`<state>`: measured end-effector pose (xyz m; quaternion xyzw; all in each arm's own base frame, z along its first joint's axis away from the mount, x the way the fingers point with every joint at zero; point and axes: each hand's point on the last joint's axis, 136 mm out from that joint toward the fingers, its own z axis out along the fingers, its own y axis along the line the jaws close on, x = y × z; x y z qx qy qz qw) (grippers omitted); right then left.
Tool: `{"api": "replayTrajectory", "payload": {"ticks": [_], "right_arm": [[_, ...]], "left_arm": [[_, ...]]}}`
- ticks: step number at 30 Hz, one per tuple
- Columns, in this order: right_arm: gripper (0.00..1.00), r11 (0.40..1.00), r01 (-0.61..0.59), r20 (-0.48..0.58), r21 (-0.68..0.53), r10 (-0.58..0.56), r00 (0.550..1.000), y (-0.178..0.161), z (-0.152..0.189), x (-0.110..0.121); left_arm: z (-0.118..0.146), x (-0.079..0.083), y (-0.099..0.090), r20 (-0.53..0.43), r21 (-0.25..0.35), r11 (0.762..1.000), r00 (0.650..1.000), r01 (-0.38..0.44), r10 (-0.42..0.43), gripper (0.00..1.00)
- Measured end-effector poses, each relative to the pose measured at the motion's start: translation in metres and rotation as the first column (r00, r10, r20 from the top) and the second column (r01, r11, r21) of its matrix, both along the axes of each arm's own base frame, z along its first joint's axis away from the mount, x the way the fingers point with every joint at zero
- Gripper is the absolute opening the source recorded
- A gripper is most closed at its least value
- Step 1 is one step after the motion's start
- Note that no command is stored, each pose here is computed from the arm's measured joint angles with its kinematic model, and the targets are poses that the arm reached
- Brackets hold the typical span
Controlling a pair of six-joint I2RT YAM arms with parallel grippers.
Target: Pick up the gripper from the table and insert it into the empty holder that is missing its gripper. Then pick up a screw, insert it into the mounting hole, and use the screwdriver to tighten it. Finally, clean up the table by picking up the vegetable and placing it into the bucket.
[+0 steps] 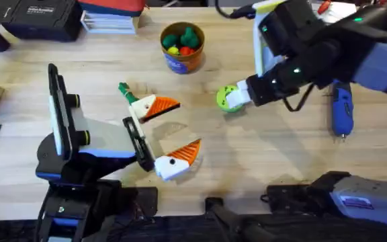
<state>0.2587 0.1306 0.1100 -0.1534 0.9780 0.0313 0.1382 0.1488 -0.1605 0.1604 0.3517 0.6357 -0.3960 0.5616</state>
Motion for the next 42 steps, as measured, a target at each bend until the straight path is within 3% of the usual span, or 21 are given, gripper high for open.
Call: {"api": "replayTrajectory", "payload": {"ticks": [6, 10, 26, 38, 42], "right_arm": [[0.671, 0.998, -0.012, -0.067, -0.06, 0.008, 0.998, 0.001, -0.03, 0.005], [0.596, 0.998, -0.014, -0.077, -0.068, 0.008, 0.997, 0.004, -0.04, 0.01], [0.515, 0.998, -0.046, -0.019, -0.039, 0.046, 0.999, 0.021, -0.039, 0.02], [0.365, 0.998, -0.054, -0.071, -0.039, 0.051, 0.996, 0.024, -0.054, 0.017], [0.239, 0.998, -0.056, -0.074, -0.043, 0.053, 0.996, 0.024, -0.055, 0.017]], "left_arm": [[0.0, 0.0, 0.0, 0.0, 0.0, 1.0, 1.0, 0.0, 0.0, 0.985], [0.0, 0.0, 0.0, 0.0, 0.0, 1.0, 1.0, 0.0, 0.0, 0.985], [0.0, 0.0, 0.0, 0.0, 0.0, 1.0, 1.0, 0.0, 0.0, 0.985], [0.0, 0.0, 0.0, 0.0, 0.0, 1.0, 1.0, 0.0, 0.0, 0.985], [0.0, 0.0, 0.0, 0.0, 0.0, 1.0, 1.0, 0.0, 0.0, 0.985]]}}
